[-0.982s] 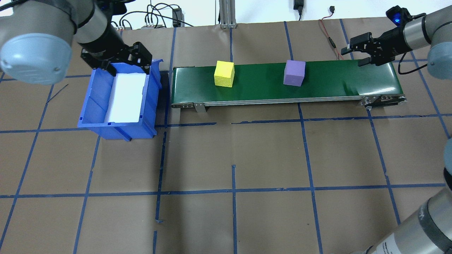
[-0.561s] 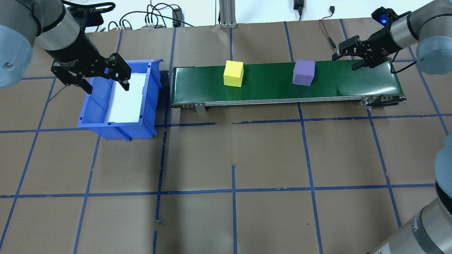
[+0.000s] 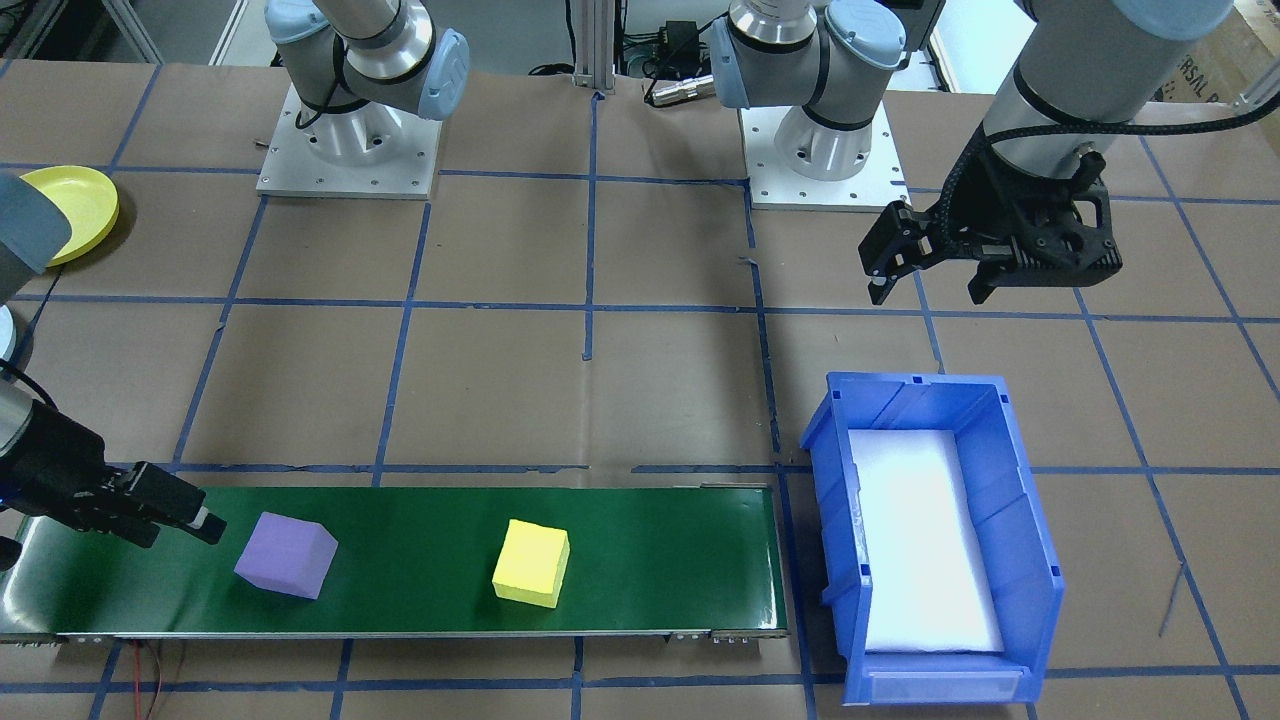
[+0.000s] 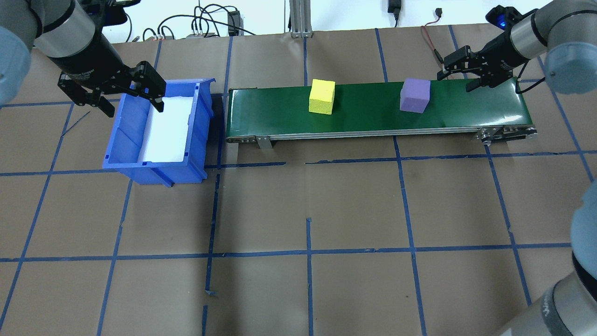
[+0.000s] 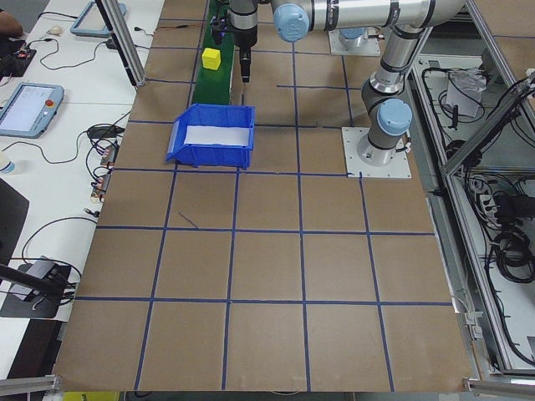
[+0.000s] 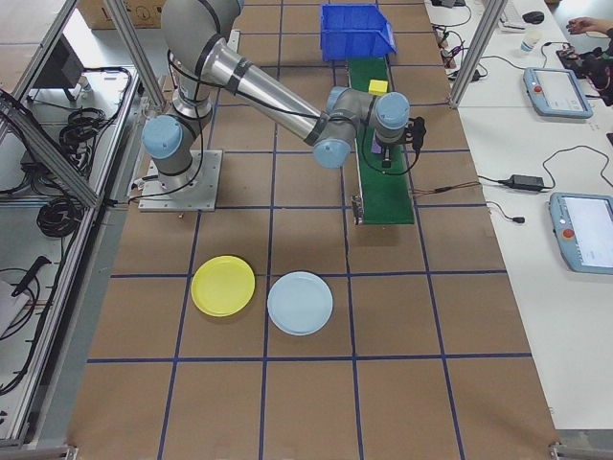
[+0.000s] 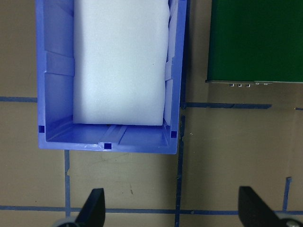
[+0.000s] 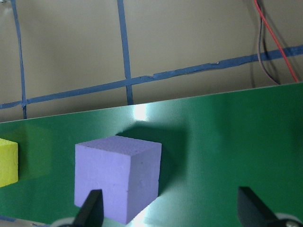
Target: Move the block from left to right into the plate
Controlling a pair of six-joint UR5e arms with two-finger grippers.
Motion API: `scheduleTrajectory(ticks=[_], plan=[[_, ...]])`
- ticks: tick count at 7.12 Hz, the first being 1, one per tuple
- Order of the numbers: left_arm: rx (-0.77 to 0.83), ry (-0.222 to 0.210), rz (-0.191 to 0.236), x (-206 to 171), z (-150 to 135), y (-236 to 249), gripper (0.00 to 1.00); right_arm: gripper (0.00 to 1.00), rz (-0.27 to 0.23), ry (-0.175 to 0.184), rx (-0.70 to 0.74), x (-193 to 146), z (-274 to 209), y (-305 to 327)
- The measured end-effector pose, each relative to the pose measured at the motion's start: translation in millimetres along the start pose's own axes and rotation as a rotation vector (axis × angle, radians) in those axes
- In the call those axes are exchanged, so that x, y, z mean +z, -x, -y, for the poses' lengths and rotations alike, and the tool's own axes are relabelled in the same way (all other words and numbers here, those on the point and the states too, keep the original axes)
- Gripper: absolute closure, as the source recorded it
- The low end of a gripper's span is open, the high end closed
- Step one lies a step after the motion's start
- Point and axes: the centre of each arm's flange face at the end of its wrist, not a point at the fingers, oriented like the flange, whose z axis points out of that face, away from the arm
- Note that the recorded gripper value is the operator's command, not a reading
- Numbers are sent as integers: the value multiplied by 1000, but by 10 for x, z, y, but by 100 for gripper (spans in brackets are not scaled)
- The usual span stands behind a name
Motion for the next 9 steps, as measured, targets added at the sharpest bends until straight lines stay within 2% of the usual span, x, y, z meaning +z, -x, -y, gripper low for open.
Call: scheduleTrajectory(ticks=[2, 5, 7, 8, 9], plan=[[8, 3, 0, -37, -68, -42, 0, 0, 6, 8, 20, 68, 2, 30], [12, 81, -4, 21, -229, -72, 0, 0, 40, 25, 39, 262, 22, -11], [12, 94, -8, 64, -225, -66, 0, 0, 54, 38, 46, 383, 35, -61], [12, 94, -7, 70, -218, -41, 0, 5, 44, 49, 49, 463, 35, -121], [12, 94, -7, 79, -211, -29, 0, 35, -2, 65, 49, 525, 28, -208]])
